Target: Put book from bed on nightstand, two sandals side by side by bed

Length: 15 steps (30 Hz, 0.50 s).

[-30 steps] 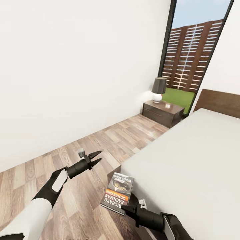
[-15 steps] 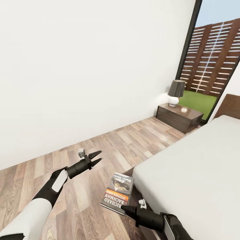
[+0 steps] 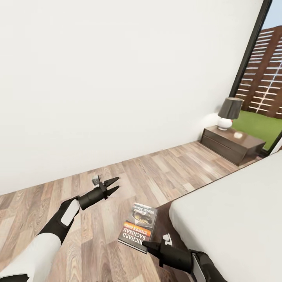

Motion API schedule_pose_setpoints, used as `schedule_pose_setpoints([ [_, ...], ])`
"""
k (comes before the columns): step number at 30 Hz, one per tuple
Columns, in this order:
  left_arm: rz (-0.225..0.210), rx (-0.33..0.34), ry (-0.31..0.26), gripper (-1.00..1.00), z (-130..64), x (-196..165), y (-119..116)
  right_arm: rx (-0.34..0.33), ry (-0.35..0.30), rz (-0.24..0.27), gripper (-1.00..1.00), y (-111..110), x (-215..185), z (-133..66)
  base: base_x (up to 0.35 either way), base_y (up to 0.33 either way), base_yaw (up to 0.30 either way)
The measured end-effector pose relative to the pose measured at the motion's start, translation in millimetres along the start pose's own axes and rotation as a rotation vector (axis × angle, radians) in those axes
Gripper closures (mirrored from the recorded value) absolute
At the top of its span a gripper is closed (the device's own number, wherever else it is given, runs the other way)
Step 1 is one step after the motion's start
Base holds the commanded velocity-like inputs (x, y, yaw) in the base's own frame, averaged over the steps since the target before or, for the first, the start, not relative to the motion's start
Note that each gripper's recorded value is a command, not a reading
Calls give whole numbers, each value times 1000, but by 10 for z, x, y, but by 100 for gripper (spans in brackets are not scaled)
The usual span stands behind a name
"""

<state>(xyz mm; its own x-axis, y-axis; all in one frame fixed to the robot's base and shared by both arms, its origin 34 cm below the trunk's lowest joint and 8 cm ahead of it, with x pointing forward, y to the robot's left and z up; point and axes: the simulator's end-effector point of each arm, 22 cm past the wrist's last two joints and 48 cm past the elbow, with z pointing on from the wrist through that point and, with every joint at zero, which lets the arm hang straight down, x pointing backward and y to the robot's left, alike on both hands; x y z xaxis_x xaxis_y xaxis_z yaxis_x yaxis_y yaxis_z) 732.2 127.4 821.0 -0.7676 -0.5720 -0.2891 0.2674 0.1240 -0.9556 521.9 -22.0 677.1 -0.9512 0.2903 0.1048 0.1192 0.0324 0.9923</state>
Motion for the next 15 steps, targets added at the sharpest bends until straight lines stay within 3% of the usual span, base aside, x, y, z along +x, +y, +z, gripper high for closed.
schedule_pose_setpoints([
  [15, -1, 0, 0, -100, 27, -93, -250, 0, 0, 0, 100, 268, 10, -11, 0, 0, 282],
])
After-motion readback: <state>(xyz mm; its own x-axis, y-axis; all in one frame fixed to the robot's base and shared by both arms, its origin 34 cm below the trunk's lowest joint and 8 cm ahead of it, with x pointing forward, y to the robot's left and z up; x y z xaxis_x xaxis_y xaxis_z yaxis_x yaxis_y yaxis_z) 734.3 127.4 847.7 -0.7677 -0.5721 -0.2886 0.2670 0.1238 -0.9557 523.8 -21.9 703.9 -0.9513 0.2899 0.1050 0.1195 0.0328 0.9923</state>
